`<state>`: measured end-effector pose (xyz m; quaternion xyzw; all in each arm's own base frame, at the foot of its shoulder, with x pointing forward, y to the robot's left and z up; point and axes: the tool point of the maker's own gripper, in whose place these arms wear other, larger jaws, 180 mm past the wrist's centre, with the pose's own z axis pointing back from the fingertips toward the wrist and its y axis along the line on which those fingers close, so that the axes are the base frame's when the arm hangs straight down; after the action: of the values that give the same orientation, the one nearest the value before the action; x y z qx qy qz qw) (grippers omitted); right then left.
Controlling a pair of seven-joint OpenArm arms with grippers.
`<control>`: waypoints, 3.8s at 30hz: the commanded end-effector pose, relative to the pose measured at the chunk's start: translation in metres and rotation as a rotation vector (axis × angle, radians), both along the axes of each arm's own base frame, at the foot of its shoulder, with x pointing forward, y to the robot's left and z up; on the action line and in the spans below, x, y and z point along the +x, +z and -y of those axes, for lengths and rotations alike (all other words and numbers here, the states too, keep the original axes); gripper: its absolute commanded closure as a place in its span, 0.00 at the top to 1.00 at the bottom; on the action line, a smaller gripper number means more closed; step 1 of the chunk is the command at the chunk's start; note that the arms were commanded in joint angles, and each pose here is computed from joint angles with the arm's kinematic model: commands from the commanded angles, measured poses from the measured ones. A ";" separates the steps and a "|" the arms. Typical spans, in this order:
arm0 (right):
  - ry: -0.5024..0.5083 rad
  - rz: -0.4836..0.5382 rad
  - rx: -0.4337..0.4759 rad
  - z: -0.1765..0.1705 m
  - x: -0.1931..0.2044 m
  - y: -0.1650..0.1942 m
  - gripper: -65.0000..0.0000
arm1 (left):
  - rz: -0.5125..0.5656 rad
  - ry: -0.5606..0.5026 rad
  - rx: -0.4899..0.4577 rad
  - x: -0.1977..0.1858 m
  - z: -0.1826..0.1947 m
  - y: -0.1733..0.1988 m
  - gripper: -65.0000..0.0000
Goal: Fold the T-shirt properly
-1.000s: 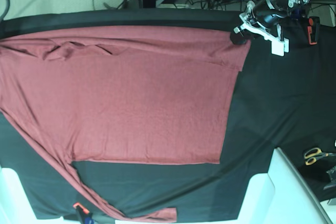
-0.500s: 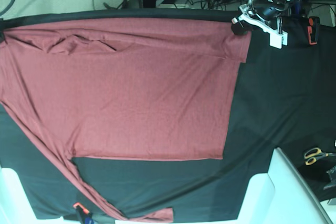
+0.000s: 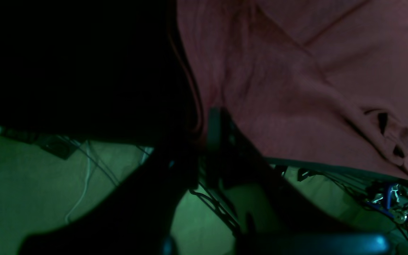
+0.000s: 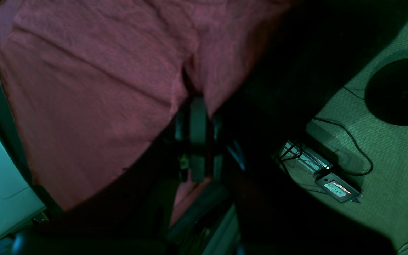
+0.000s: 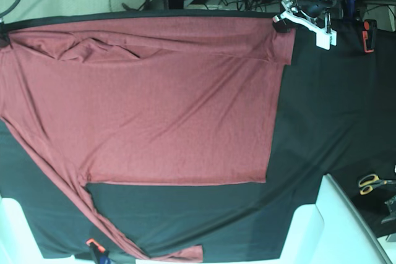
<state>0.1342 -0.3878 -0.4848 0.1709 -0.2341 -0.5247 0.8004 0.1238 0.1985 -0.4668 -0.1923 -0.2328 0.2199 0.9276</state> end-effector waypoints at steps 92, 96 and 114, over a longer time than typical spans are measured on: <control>0.516 0.148 -0.701 0.037 0.215 0.029 0.55 | 0.112 0.117 0.153 0.043 -0.096 0.048 0.00; 0.557 0.067 -0.759 0.039 0.209 0.020 0.55 | 0.111 0.117 0.153 0.043 -0.096 0.048 0.00; 0.608 0.022 -0.777 0.035 0.204 0.012 0.34 | 0.098 0.118 0.153 0.037 -0.096 0.045 0.00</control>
<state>0.3271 -0.4097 -0.4894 -0.0634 -0.3388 -0.1394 0.9283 0.1574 0.2908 -0.4288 -0.1187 -0.2930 0.2536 0.9142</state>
